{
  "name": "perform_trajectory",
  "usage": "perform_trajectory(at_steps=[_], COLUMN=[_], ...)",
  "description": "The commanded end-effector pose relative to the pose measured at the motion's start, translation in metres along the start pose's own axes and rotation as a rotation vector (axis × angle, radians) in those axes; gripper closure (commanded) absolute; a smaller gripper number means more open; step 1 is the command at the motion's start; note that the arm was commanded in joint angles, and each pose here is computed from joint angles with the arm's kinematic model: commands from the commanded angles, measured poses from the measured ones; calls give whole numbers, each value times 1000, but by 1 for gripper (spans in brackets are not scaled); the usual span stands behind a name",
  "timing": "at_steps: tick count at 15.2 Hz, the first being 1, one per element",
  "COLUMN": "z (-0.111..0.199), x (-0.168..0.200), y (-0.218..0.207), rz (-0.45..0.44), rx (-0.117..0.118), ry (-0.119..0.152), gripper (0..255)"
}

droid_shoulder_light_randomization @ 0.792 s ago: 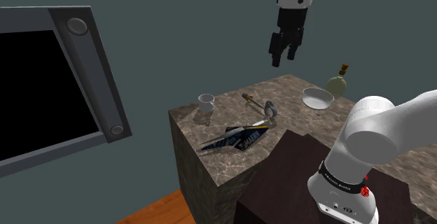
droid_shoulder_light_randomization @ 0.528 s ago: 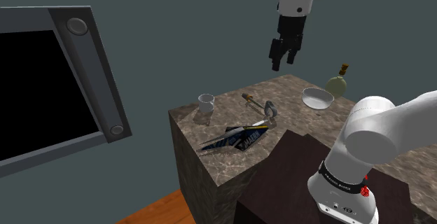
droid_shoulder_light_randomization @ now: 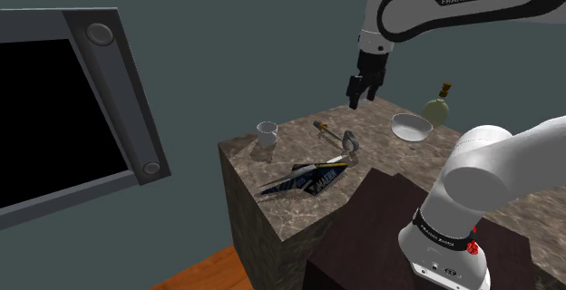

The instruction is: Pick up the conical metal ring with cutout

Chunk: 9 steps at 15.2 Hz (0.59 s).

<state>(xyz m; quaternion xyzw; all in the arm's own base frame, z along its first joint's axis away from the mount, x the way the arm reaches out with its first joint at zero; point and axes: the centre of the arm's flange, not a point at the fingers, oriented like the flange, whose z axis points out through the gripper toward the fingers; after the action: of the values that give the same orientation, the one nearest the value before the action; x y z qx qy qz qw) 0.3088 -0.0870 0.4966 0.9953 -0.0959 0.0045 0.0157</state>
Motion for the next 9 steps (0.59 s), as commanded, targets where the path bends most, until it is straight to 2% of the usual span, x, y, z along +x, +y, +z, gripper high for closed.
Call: perform_trajectory(at_steps=[1,9], z=[19,100], x=[5,31], y=[12,71], rz=[7,36], rx=[-1,-2], ry=[15,61], gripper=[0,0])
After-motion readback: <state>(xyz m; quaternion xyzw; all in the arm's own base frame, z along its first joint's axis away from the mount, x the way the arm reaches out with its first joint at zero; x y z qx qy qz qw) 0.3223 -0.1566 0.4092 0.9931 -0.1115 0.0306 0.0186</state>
